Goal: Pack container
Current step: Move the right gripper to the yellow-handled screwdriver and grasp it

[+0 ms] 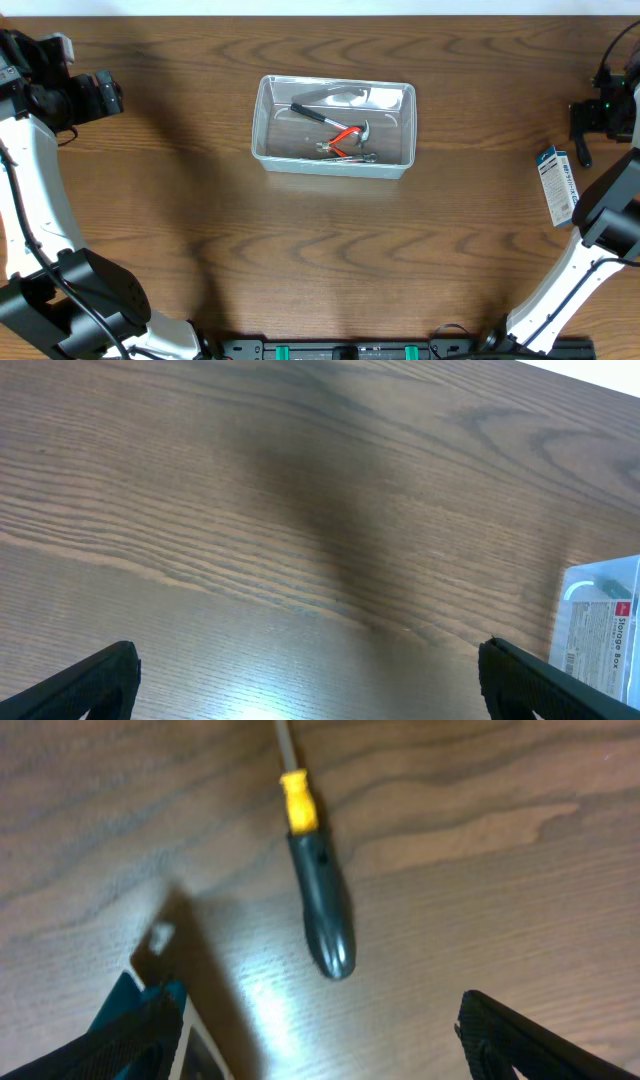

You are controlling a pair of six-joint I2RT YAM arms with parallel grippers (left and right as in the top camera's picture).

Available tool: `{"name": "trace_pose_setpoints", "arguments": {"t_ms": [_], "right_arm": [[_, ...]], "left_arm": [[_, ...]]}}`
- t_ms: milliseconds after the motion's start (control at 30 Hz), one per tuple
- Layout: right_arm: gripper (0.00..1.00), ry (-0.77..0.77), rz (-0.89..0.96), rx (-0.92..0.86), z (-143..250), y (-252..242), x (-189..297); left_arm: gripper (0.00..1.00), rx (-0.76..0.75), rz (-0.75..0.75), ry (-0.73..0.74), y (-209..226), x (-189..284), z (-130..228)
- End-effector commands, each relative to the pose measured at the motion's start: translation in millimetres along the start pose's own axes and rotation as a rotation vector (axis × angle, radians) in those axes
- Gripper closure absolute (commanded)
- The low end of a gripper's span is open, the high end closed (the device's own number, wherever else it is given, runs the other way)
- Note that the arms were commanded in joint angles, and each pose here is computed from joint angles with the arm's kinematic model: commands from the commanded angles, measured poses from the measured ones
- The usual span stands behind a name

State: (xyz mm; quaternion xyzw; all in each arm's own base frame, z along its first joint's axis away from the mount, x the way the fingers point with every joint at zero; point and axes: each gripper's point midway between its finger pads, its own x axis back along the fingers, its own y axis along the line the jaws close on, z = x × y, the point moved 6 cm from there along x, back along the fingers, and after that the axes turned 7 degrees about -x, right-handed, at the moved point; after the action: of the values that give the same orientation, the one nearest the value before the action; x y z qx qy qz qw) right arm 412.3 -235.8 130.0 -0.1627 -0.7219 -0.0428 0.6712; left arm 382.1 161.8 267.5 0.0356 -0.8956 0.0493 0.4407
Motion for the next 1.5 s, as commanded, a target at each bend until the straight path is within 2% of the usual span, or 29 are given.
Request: {"name": "trace_pose_setpoints", "arguments": {"t_ms": [0,467,867,1033,1100,1300,1467], "right_arm": [[0.11,0.001,-0.04,-0.006,-1.6,-4.9,-15.5],[0.14,-0.042,-0.059,0.049,-11.1,-11.1,-33.2],[0.14,0.051,-0.144,0.028,2.4,-15.4,-82.7],[0.19,0.057,-0.153,0.029,3.0,-14.4,-88.8],[0.28,0.053,-0.152,0.029,2.2,-14.7,-88.9],[0.71,0.055,-0.152,0.028,2.5,-14.6,-88.9],[0.87,0.06,-0.153,0.009,3.2,-14.4,-88.8]], "left_arm": [[0.02,0.003,0.01,-0.014,-1.4,3.0,-4.0],[0.02,0.003,0.01,-0.014,-1.4,3.0,-4.0],[0.02,0.003,0.01,-0.014,-1.4,3.0,-4.0],[0.02,0.003,0.01,-0.014,-1.4,3.0,-4.0],[0.02,0.003,0.01,-0.014,-1.4,3.0,-4.0],[0.02,0.003,0.01,-0.014,-1.4,3.0,-4.0],[0.02,0.003,0.01,-0.014,-1.4,3.0,-4.0]]}}
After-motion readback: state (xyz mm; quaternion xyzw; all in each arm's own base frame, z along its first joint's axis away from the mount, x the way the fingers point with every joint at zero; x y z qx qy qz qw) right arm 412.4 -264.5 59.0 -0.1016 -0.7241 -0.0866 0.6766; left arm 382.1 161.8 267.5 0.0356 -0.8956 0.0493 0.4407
